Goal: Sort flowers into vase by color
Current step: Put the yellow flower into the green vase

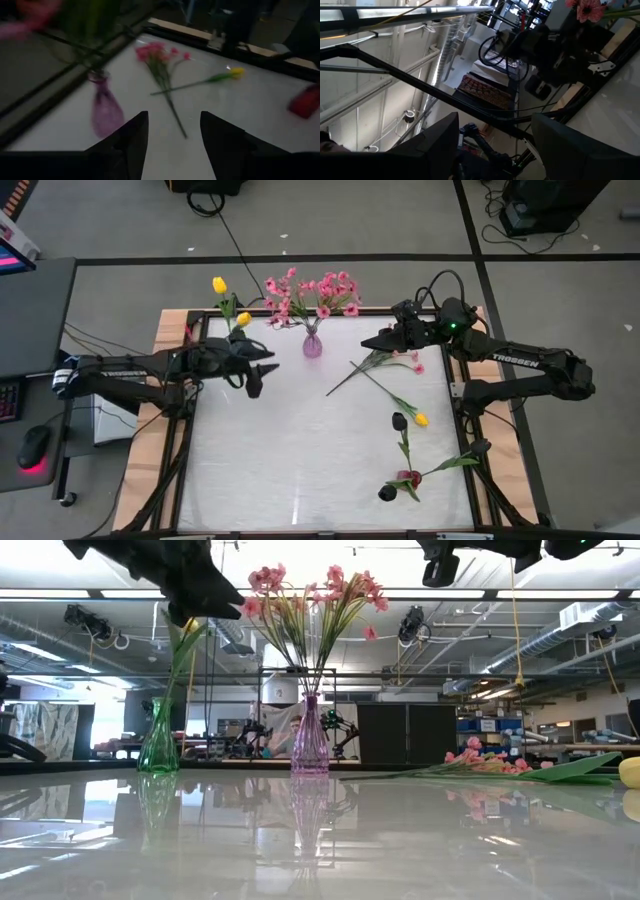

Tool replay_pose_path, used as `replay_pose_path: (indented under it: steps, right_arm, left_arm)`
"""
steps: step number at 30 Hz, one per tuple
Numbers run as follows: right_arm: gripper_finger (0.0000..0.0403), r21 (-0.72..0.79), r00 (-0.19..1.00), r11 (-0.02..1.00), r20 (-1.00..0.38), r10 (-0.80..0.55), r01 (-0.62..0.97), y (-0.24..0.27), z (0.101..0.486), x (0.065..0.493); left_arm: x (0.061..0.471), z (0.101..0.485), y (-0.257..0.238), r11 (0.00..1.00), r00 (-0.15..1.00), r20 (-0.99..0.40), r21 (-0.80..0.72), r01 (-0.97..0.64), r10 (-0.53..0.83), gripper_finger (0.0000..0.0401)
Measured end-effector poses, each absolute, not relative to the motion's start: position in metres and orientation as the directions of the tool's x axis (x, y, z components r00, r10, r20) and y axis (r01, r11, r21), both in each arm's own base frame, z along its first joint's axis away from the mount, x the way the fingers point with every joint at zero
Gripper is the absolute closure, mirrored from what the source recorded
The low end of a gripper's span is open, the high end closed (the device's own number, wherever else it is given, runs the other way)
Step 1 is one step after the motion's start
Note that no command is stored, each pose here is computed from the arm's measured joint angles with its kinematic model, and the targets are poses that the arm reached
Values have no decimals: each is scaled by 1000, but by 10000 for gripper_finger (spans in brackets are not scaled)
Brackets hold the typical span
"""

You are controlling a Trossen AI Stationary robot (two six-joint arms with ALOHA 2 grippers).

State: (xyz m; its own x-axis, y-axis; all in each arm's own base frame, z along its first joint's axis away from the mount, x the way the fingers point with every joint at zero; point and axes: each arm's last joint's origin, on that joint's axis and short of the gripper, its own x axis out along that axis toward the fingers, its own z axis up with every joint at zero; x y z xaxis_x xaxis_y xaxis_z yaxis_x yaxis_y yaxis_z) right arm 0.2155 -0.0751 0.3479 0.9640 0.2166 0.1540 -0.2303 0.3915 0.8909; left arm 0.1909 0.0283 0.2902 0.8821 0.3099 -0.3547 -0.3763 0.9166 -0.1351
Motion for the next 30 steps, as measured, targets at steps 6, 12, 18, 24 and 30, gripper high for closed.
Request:
replay_pose_path:
  steps: [6, 12, 18, 24, 30]
  right_arm:
    - [145, 891, 964, 391, 154, 217, -230, -75, 348, 216]
    - [145, 891, 964, 392, 154, 217, -231, -75, 348, 215]
    - [145, 891, 964, 392, 154, 216, -230, -75, 348, 215]
    - [145, 891, 964, 392, 154, 216, -230, -75, 348, 215]
    - [145, 891, 964, 391, 154, 217, -230, -75, 348, 215]
  left_arm:
    - [192, 289, 11, 931, 903, -370, -198, -306, 218, 216]
    - [193, 289, -2, 946, 916, -369, -212, -247, 157, 216]
    - [192, 289, -13, 935, 924, -367, -281, -217, 105, 216]
    - [192, 290, -23, 941, 932, -360, -299, -160, 44, 216]
    - [191, 293, -39, 885, 934, -326, -466, -26, -144, 216]
